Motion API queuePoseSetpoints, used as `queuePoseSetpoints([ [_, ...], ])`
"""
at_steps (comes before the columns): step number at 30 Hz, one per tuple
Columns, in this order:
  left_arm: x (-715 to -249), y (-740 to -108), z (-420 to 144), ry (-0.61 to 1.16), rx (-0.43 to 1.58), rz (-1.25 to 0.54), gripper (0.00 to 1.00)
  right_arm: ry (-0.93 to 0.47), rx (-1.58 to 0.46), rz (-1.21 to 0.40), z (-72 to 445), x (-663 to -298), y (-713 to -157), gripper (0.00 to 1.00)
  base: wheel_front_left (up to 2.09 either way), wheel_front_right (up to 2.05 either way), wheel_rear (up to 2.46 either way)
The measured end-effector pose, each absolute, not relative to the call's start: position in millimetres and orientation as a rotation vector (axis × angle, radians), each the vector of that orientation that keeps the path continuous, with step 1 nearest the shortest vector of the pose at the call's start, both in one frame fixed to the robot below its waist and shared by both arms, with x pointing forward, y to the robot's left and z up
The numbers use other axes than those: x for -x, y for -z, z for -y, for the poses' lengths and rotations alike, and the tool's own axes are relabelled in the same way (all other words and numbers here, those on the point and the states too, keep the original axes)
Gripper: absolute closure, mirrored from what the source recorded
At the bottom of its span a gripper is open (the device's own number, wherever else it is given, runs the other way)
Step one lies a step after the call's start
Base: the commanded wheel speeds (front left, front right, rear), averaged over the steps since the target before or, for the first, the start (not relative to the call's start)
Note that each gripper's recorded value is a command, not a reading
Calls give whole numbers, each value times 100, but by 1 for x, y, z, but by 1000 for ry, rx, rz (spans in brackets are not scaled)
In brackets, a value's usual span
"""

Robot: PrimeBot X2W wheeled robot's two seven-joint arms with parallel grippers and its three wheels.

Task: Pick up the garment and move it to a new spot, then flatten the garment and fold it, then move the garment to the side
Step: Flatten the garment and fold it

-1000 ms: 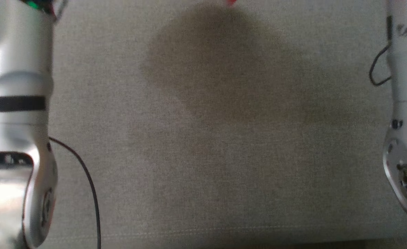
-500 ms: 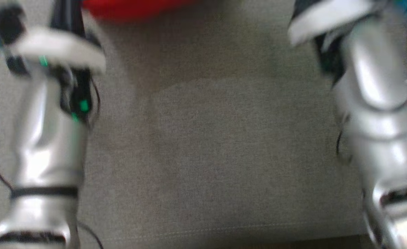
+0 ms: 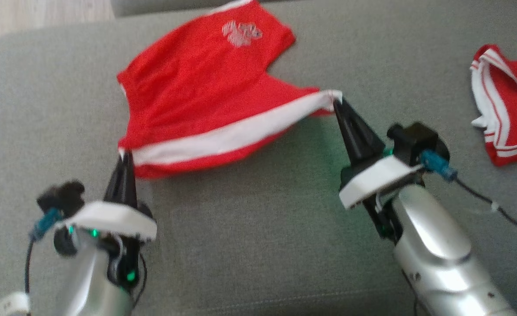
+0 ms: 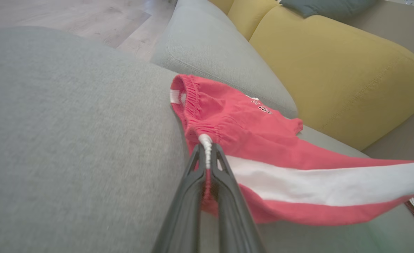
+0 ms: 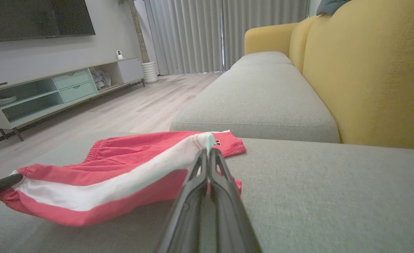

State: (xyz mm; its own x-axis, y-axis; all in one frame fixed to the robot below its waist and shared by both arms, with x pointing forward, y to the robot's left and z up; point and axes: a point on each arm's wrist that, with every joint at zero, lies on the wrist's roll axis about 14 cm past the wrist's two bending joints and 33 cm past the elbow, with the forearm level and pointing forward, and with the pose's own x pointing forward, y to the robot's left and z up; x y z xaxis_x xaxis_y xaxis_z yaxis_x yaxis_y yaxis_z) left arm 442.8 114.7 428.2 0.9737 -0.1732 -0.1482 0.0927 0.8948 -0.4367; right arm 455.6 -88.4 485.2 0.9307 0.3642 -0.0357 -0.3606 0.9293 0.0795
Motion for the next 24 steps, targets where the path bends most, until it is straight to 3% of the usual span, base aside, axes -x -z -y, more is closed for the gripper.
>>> queuePoseSetpoints([
  [14,-357,-418,-113,134,490,-240,100,-366,-93,-153,116,-377,-474,100,0,0,0],
  [24,-385,-446,-109,163,509,-146,100,-401,-91,-136,110,-407,-490,100,0,0,0],
])
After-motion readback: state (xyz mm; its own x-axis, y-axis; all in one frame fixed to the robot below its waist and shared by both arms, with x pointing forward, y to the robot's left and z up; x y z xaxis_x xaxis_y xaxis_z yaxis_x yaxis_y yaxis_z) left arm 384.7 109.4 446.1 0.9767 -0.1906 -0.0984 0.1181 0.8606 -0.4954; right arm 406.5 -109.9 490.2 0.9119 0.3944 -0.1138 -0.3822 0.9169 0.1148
